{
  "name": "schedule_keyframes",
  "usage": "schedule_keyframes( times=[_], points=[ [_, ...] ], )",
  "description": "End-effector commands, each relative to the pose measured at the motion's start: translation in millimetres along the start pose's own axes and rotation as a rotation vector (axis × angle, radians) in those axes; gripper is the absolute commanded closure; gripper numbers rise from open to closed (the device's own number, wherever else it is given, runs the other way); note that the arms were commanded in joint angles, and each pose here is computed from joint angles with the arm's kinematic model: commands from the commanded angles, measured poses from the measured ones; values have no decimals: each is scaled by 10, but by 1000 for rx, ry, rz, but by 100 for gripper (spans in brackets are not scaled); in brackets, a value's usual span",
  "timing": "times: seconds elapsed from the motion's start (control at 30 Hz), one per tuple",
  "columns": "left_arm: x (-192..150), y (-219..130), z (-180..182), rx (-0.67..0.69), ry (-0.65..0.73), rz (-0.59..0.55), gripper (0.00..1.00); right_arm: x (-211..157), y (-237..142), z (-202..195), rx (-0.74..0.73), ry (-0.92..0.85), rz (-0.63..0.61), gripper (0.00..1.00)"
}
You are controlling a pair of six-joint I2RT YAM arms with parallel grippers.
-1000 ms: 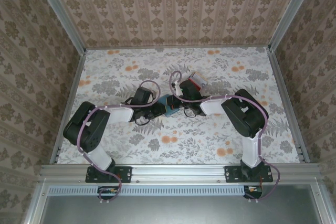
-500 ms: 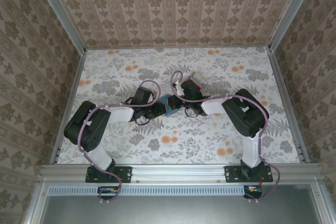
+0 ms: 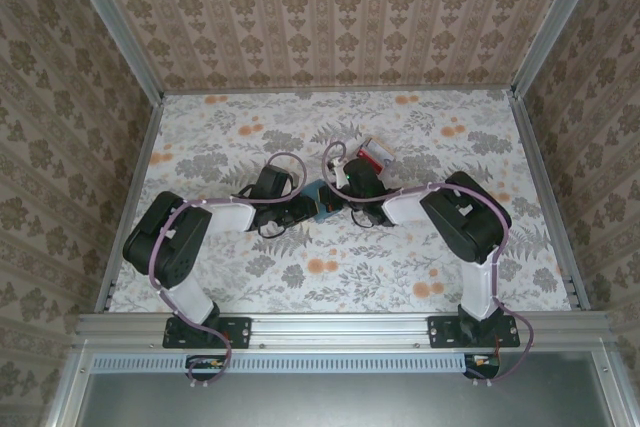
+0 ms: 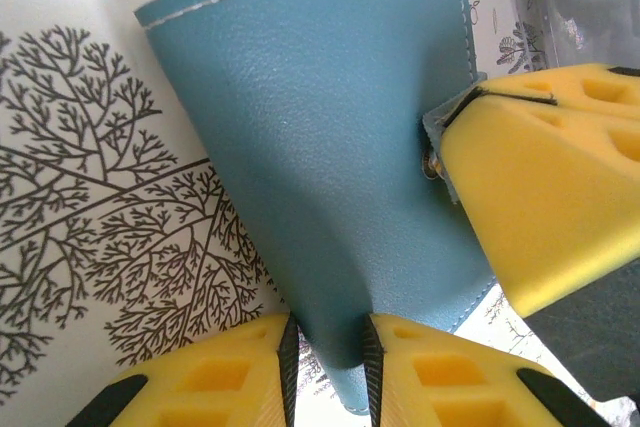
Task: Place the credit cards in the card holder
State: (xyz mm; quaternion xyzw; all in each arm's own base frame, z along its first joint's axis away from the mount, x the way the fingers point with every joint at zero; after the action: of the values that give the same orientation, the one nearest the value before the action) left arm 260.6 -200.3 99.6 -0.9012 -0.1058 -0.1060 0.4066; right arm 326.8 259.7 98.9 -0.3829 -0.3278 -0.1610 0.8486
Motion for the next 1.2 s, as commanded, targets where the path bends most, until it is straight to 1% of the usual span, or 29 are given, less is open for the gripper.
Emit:
schedule_keyframes(
  times=[0.0, 0.17, 0.4, 0.53, 0.7, 0.87, 1.07, 1.17],
  points=[
    [29, 55, -15, -6, 22, 3, 74, -540, 18, -178, -119, -17, 173, 100],
    [49, 46, -43, -14, 29, -8, 74, -737, -73, -247, -194, -32, 197, 100],
    [65, 51, -80, -26, 40, -23, 74, -1044, -188, -282, -313, -113, 256, 100],
    [66, 59, -96, -34, 44, -18, 74, -1092, -151, -303, -323, -143, 274, 100],
    [73, -6, -130, -30, 61, -32, 74, -1187, -139, -326, -346, -189, 326, 100],
    [78, -42, -142, -39, 68, -51, 74, -1402, -104, -355, -370, -241, 421, 100],
    [104, -20, -162, -53, 79, -54, 74, -1645, -69, -478, -382, -239, 514, 100],
    [123, 1, -194, -70, 85, -48, 74, -1703, -99, -518, -385, -225, 520, 100]
  ],
)
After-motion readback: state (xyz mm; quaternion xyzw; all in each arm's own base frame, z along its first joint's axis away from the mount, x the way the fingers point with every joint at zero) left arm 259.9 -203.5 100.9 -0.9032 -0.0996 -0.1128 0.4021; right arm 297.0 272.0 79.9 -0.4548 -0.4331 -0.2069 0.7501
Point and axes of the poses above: each hand's point on the last joint's axis, 136 mm out from that joint toward the fingers, its own y axis out along the fingers, its own z axis along the line the jaws close on, x = y × z, the point moved 10 cm from there along -y, back along the fingers, and after that the axes turned 5 degrees about y, right-handed, at the moved point
